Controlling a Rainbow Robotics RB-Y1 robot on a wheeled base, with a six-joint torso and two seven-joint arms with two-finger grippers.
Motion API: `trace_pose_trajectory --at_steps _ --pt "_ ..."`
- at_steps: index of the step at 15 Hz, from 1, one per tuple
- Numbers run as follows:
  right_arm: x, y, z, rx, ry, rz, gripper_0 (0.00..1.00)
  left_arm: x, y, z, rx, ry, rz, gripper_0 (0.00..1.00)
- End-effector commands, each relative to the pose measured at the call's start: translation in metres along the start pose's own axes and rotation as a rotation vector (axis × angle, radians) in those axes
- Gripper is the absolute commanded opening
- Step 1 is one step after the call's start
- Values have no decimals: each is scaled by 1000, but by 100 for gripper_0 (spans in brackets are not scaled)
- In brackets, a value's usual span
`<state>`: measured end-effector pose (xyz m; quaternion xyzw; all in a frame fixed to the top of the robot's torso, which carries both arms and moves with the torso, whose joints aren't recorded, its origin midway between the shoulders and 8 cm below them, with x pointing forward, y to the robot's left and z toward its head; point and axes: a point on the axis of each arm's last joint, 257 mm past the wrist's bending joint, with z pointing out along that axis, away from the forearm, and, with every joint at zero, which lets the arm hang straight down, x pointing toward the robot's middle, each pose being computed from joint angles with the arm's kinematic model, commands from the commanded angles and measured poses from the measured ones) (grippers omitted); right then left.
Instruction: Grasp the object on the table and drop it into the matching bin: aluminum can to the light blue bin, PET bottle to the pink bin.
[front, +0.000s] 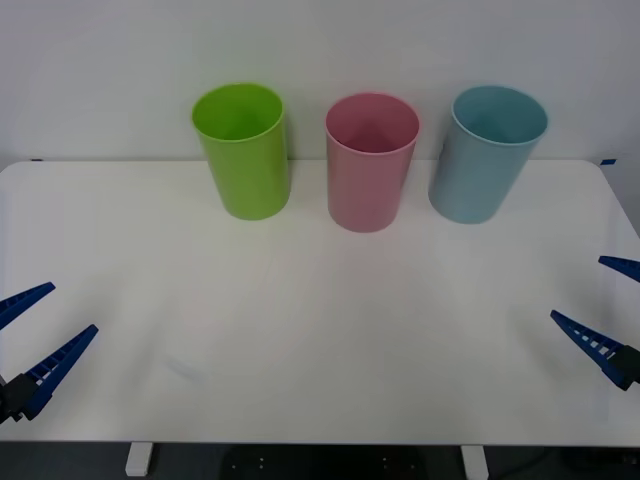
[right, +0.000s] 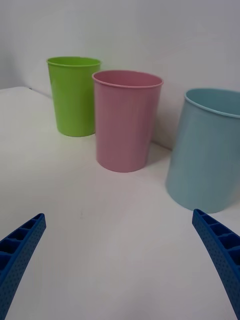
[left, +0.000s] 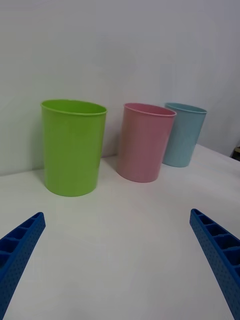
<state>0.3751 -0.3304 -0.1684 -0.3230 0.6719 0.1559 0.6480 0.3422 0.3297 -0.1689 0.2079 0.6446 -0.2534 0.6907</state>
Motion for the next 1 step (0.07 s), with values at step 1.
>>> trace_pose_trajectory --at_steps 1 --pt "2 1 0 -2 2 4 100 0 0 0 0 0 0 100"
